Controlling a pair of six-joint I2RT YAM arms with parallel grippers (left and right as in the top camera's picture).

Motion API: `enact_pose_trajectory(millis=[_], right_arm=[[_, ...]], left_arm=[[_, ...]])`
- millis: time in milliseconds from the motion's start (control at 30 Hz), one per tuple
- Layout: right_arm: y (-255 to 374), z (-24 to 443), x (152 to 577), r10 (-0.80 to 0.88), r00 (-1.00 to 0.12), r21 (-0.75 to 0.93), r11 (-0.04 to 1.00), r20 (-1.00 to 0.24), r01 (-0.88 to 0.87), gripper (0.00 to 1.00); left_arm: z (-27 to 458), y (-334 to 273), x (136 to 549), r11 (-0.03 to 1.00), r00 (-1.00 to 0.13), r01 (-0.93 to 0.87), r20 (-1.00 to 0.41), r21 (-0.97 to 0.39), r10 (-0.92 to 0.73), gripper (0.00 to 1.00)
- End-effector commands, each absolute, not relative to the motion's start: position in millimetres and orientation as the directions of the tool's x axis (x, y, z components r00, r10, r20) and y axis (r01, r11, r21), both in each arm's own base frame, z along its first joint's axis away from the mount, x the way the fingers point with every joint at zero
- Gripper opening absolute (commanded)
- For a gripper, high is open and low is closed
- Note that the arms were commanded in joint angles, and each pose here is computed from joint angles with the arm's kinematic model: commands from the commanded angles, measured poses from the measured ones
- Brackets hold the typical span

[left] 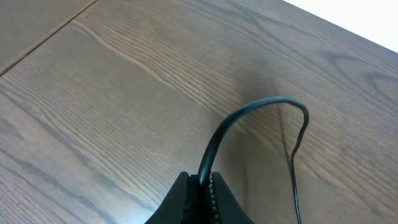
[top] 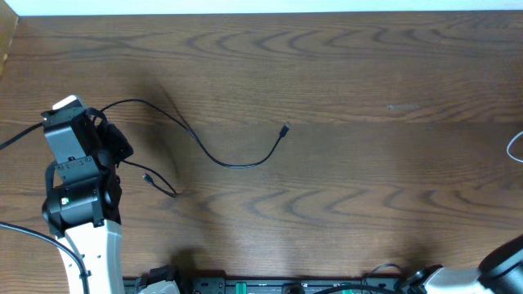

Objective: Untangle cables
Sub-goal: 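Pull the black cables off to the right with the right gripper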

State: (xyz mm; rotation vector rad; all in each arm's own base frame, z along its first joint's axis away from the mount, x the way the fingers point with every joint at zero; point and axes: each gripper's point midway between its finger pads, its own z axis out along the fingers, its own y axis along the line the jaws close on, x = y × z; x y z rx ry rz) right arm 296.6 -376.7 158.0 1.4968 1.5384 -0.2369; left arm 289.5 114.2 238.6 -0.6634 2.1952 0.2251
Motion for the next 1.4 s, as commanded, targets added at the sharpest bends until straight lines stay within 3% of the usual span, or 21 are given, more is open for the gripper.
enact_pose_trajectory(millis=[0, 100, 133, 167, 200, 233, 367, 533, 733, 867, 1033, 1100, 1200, 1367], right_arm=[[-378, 133, 317, 0.741, 0.133, 0.477, 0.274, -0.658, 0.835, 0.01], [-373, 93, 320, 0.797, 0.087, 0.463, 0.255, -0.598, 0.849, 0.02], [-371, 80, 319, 0.813, 0.073, 0.454, 0.246, -0.578, 0.856, 0.17], [-368, 68, 318, 0.828, 0.06, 0.443, 0.235, -0.557, 0.865, 0.43], [-366, 57, 316, 0.841, 0.05, 0.431, 0.225, -0.539, 0.874, 0.76], [-364, 46, 314, 0.853, 0.04, 0.421, 0.216, -0.521, 0.881, 0.99], [-352, 28, 316, 0.888, 0.007, 0.431, 0.217, -0.46, 0.876, 0.99], [-346, 58, 337, 0.89, -0.009, 0.525, 0.277, -0.455, 0.804, 0.99], [-346, 152, 349, 0.815, 0.04, 0.587, 0.381, -0.578, 0.714, 0.99], [-337, 249, 344, 0.709, 0.126, 0.603, 0.476, -0.694, 0.64, 0.99], [-301, 311, 340, 0.655, 0.148, 0.611, 0.565, -0.741, 0.554, 0.99], [-273, 320, 348, 0.66, 0.08, 0.605, 0.625, -0.747, 0.493, 0.99], [-209, 319, 366, 0.586, -0.14, 0.522, 0.789, -0.798, 0.325, 0.99], [-117, 291, 377, 0.457, -0.415, 0.458, 0.883, -0.787, 0.104, 0.99]], left_arm=[[239, 115, 288, 0.838, -0.525, -0.541, -0.751, -0.07, -0.402, 0.08], [235, 114, 285, 0.839, -0.54, -0.54, -0.739, -0.062, -0.403, 0.07], [234, 114, 284, 0.839, -0.545, -0.541, -0.735, -0.06, -0.404, 0.08], [234, 114, 284, 0.839, -0.546, -0.541, -0.734, -0.06, -0.404, 0.07], [234, 114, 284, 0.839, -0.547, -0.541, -0.733, -0.059, -0.405, 0.07], [233, 114, 284, 0.839, -0.547, -0.541, -0.733, -0.059, -0.405, 0.08], [234, 114, 284, 0.839, -0.547, -0.541, -0.733, -0.059, -0.404, 0.08], [234, 114, 284, 0.842, -0.551, -0.537, -0.734, -0.053, -0.398, 0.08], [235, 114, 285, 0.842, -0.547, -0.537, -0.737, -0.055, -0.397, 0.08], [233, 114, 286, 0.842, -0.549, -0.537, -0.735, -0.054, -0.398, 0.08], [225, 105, 293, 0.862, -0.575, -0.498, -0.709, -0.091, -0.407, 0.08], [220, 96, 298, 0.878, -0.595, -0.462, -0.69, -0.127, -0.413, 0.12], [208, 67, 309, 0.94, -0.683, -0.287, -0.649, -0.183, -0.335, 0.17], [190, 17, 315, 0.949, -0.785, -0.042, -0.578, -0.311, -0.224, 0.29]])
